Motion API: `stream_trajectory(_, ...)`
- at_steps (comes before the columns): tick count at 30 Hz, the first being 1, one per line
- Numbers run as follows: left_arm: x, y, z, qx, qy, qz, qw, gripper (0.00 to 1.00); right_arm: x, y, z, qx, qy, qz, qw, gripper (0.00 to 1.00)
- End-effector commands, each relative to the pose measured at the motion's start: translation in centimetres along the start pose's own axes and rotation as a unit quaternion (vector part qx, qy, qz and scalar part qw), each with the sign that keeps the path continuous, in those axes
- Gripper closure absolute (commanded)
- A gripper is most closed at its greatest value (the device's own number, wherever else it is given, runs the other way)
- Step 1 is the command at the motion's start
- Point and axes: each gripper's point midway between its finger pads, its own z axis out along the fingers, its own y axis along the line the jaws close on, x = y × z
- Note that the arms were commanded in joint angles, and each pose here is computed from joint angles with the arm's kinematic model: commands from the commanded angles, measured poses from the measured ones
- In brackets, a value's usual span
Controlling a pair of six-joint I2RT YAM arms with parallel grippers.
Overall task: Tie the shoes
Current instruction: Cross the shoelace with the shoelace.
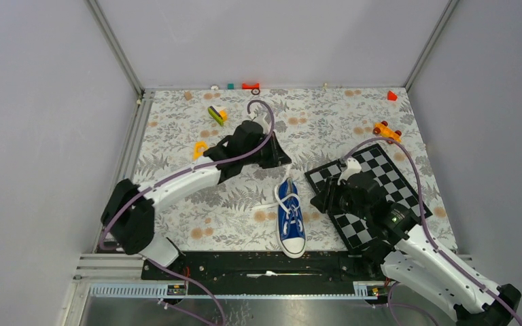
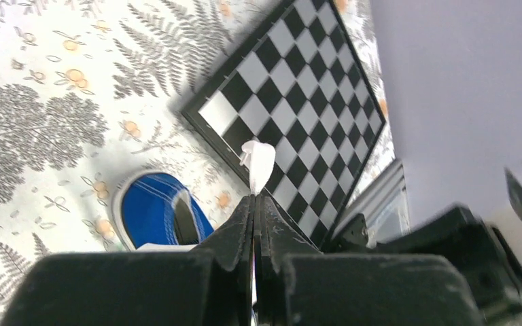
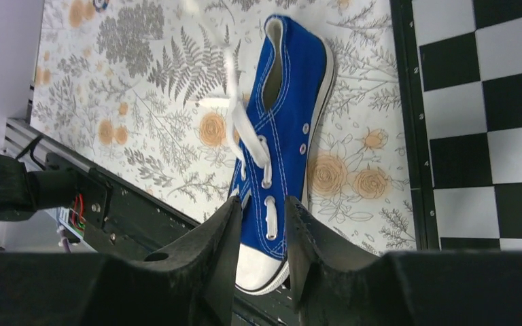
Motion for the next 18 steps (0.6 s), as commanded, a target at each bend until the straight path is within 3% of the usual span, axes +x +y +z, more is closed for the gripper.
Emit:
stream_trajectory(1,-1.8,1.0,2.6,0.003,0.004,-0.024,1.000,1.00,-0.1,1.0,0.0,-0.015,-0.034,-0.005,0.999,0.62)
stream_trajectory(5,-1.0,2.3,4.8,0.013,0.057,-0.045,0.997,1.00,1.0,1.9,1.5,-0.025,-0.064,-0.093,0.993,0.58)
stream_trajectory(10,-0.8,3.8,5.7,0.005,0.081,-0.052,0.995,1.00,1.9,5.8,3.3,-0.091,-0.049,-0.186,0.977,0.48)
stream_trajectory(13,-0.6,4.7,5.7,0.006,0.094,-0.061,0.994,1.00,3.0,8.1,4.6,-0.139,-0.025,-0.296,0.945,0.43)
stream_trajectory(15,-0.7,5.2,5.6,0.012,0.105,-0.070,0.992,1.00,4.2,9.2,5.4,-0.184,-0.005,-0.371,0.910,0.44)
stream_trajectory(18,-0.9,6.2,5.5,0.010,0.116,-0.077,0.990,1.00,4.1,9.5,6.7,-0.183,0.005,-0.429,0.885,0.44)
